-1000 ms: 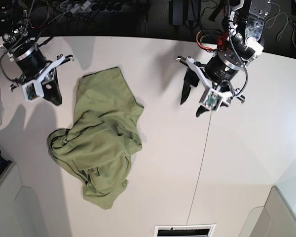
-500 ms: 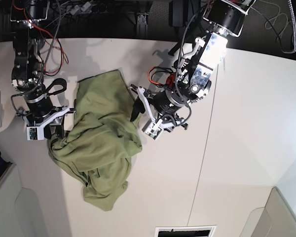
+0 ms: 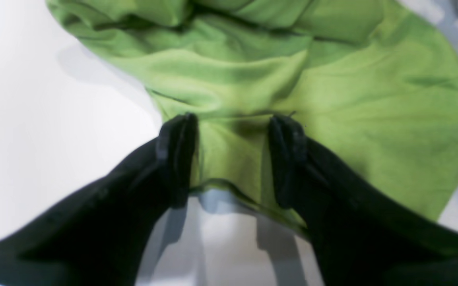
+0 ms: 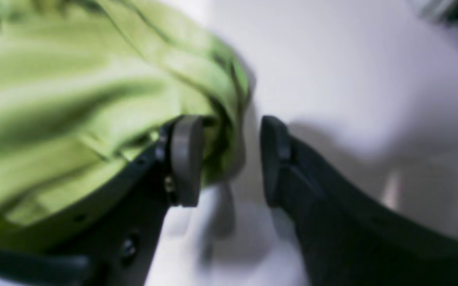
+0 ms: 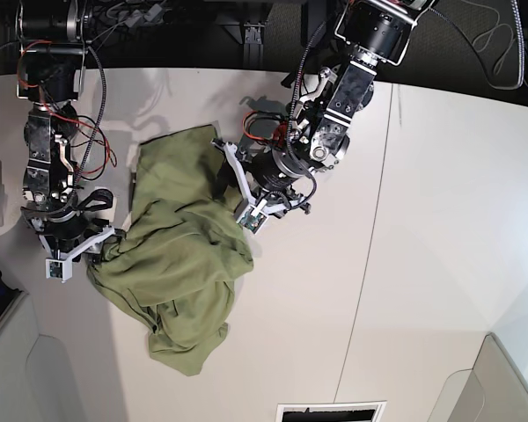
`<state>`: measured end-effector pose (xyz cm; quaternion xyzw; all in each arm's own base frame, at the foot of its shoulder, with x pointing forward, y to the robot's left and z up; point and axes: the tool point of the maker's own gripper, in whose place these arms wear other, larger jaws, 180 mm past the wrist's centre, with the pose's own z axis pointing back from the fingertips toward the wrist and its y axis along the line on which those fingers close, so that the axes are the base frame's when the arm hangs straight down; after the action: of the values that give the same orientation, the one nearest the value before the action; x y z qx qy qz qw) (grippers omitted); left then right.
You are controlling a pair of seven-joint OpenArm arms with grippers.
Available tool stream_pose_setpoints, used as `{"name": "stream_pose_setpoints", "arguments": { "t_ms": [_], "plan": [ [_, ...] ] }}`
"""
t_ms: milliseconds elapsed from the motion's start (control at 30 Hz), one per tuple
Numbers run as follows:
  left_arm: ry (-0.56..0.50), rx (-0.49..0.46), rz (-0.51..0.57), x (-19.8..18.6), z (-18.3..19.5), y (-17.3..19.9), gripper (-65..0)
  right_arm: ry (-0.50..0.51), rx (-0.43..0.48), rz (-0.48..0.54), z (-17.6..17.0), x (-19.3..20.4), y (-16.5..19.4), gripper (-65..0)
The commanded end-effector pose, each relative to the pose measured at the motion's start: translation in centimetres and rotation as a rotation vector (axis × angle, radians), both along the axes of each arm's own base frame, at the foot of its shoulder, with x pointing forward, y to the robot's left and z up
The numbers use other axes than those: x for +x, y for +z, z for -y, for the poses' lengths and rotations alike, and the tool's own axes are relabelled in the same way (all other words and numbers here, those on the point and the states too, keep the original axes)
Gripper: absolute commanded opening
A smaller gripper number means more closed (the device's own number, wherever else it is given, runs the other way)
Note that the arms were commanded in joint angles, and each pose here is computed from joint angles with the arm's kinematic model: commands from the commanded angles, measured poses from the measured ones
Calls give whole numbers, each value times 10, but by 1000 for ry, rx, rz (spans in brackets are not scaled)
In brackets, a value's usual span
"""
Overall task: Layout the t-shirt on the table in an organized manner, then fold the t-shirt properly
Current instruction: 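Lower both grippers onto the green t-shirt and pinch its fabric, then lift the shirt and pull the grippers apart to stretch it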
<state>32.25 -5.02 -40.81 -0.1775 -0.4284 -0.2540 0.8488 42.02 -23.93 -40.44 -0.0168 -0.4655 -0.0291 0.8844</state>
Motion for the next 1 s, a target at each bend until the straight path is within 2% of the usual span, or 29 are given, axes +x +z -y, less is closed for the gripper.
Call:
{"name": "stream_pose_setpoints", "arguments": {
  "t_ms": [0, 67, 133, 233, 367, 533, 633, 800, 967],
  "plan": [
    [0, 24, 17, 5, -1, 4, -332, 10, -3, 48, 3, 13, 15, -408],
    [-5, 53, 27, 6, -4, 2, -424, 21, 9, 25, 0, 10, 5, -432],
    [-7, 66, 32, 6, -5, 2, -537, 40, 19, 9, -4, 8, -2, -516],
    [-11, 93, 39, 6, -8, 0, -650, 82, 21, 35, -10, 10, 2, -650],
    [12, 157, 43, 9, -26, -6, -650, 150, -47, 65, -13, 14, 12, -650],
    [42, 296, 66, 15, -73, -17, -650, 165, -117, 79, -4, 13, 27, -650],
    [50, 390, 81, 17, -106, -22, -650, 138, -150, 72, 7, 7, 35, -650],
    [79, 491, 92, 20, -152, -25, -650, 100, -181, 67, 28, -13, 45, -650],
    [191, 590, 115, 31, -212, -16, -650, 26, -137, 62, 49, -42, 43, -650]
  ]
}}
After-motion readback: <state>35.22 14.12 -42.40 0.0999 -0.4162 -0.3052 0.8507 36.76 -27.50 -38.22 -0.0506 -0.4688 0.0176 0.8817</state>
